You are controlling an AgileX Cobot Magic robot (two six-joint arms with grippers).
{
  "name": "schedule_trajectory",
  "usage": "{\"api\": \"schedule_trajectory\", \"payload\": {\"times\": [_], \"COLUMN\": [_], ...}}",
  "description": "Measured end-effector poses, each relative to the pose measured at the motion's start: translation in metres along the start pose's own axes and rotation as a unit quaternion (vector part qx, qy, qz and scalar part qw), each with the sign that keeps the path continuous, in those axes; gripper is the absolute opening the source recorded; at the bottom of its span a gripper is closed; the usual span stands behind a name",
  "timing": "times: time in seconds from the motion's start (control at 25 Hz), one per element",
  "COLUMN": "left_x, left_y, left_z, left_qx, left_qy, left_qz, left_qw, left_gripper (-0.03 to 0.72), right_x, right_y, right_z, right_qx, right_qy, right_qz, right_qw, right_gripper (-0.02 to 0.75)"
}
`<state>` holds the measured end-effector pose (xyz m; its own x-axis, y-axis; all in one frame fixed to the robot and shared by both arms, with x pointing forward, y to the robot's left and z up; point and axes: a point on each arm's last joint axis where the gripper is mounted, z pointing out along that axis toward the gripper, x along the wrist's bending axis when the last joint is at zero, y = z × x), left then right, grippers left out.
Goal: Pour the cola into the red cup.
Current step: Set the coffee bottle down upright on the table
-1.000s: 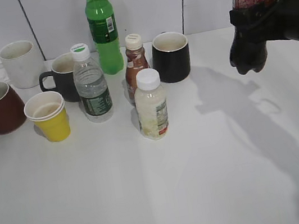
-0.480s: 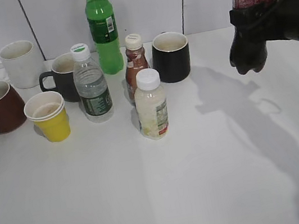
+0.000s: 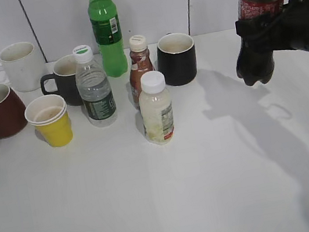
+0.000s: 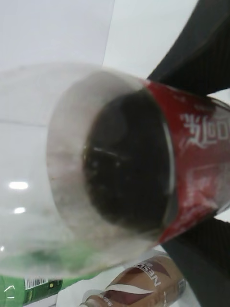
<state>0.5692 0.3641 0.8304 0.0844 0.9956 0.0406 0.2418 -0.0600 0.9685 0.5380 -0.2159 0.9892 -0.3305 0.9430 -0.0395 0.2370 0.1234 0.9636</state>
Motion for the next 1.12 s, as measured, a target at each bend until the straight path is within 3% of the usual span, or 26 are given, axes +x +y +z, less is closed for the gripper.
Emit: {"api": "schedule_trajectory", "payload": {"times": [0.24, 0.56, 0.84, 1.12], "left_x": [0.004, -0.007, -0.022, -0.026], "left_y": [0.007, 0.029, 0.045, 0.058], "left_z": [-0.013, -0.053, -0.098, -0.113], "left_qx": [0.000, -0.005, -0.011, -0.036], "left_qy": [0.016, 0.019, 0.019, 0.019], "left_qz": [-0.004, -0.003, -0.001, -0.009], "left_qw": [1.000, 1.000, 1.000, 0.999], "left_gripper": [0.290, 0.290, 0.290, 0.290], "right_x": [0.000, 0.000, -0.008, -0.009], "right_y": [0.000, -0.008, -0.045, -0.073], "right_z": [0.000, 0.013, 0.038, 0.048], "right_qx": [0.000, -0.042, -0.063, -0.031], "right_qy": [0.000, -0.001, -0.044, -0.048], "right_qz": [0.000, 0.016, 0.055, 0.057], "right_qw": [1.000, 0.999, 0.996, 0.997], "right_gripper": [0.487, 0.487, 0.487, 0.487]}}
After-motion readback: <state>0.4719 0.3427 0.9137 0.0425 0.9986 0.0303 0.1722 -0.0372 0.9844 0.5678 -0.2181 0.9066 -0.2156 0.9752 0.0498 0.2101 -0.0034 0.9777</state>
